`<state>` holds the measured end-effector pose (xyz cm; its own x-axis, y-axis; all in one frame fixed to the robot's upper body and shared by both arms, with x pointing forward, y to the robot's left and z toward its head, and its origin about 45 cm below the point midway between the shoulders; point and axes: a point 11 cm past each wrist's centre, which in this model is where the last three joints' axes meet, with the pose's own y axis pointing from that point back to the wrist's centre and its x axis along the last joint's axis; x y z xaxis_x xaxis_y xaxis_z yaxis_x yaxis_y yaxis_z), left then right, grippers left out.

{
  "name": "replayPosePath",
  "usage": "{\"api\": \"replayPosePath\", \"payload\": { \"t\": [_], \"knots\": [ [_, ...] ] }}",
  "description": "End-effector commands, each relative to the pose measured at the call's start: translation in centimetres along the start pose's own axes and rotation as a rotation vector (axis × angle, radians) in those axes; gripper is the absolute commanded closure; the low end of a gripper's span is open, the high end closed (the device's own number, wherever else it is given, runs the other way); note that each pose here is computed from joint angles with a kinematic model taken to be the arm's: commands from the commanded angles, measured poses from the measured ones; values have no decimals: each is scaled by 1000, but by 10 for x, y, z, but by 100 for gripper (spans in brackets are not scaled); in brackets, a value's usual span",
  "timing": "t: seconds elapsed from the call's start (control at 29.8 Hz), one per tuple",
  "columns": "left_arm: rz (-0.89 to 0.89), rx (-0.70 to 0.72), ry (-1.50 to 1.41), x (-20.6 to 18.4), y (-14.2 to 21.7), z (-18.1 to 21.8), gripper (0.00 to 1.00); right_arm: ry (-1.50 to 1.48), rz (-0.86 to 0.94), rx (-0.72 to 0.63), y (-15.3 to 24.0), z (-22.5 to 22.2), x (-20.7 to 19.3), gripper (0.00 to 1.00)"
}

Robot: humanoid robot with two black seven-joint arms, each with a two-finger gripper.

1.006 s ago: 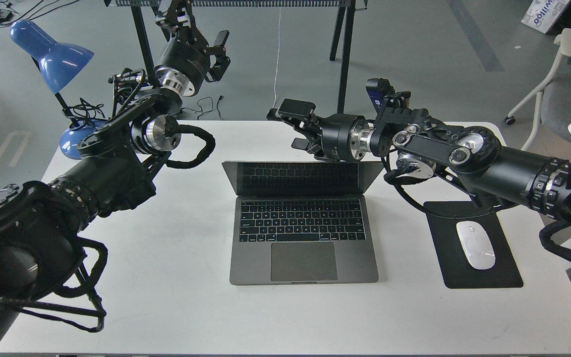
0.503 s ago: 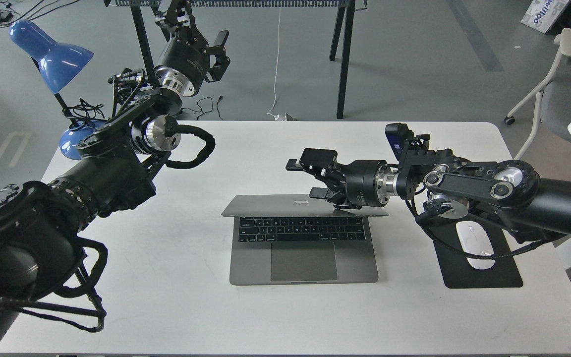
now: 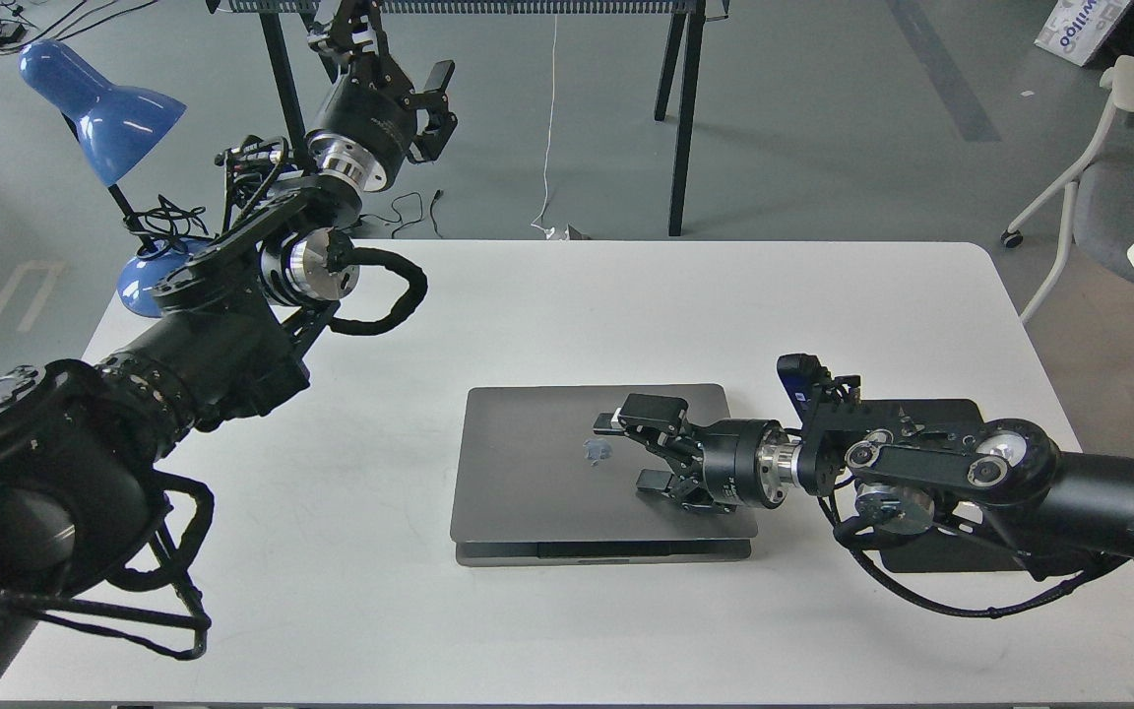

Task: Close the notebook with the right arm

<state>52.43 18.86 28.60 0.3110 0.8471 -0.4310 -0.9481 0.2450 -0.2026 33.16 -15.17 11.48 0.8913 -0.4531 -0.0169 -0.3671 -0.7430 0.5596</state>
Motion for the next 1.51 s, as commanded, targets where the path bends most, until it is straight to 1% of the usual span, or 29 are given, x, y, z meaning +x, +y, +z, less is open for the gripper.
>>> {"api": "replayPosePath", "payload": {
  "t": [0.0,0.1,0.34,0.44,0.57,0.64,0.74,0.84,0.97,1.04,1.17,1.34,1.47],
  "knots": [
    [-2,0,-1,0,0,0,0,-19,17,-18,0,13,0,0],
    [0,0,-1,0,0,0,0,-36,31,-37,1,26,1,0],
    [1,0,0,0,0,0,0,-49,41,-43,-1,34,-5,0],
    [-2,0,-1,0,0,0,0,-50,35,-34,-2,30,-7,0],
    [0,0,0,0,0,0,0,-48,27,19,-2,8,-6,0],
    [1,0,0,0,0,0,0,-32,53,87,2,-23,8,0],
    [-2,0,-1,0,0,0,0,-17,93,169,10,-57,26,0],
    [1,0,0,0,0,0,0,-9,161,281,22,-100,50,0],
    [0,0,-1,0,0,0,0,-9,303,413,63,-144,98,0],
    [0,0,0,0,0,0,0,-14,375,453,83,-152,120,0],
    [-1,1,0,-1,0,-1,0,-63,511,520,112,-157,157,0],
    [-3,2,1,-2,0,-1,0,-149,596,589,131,-151,178,0],
    [-3,2,1,-2,0,-1,0,-192,646,606,145,-139,194,0]
  ]
}}
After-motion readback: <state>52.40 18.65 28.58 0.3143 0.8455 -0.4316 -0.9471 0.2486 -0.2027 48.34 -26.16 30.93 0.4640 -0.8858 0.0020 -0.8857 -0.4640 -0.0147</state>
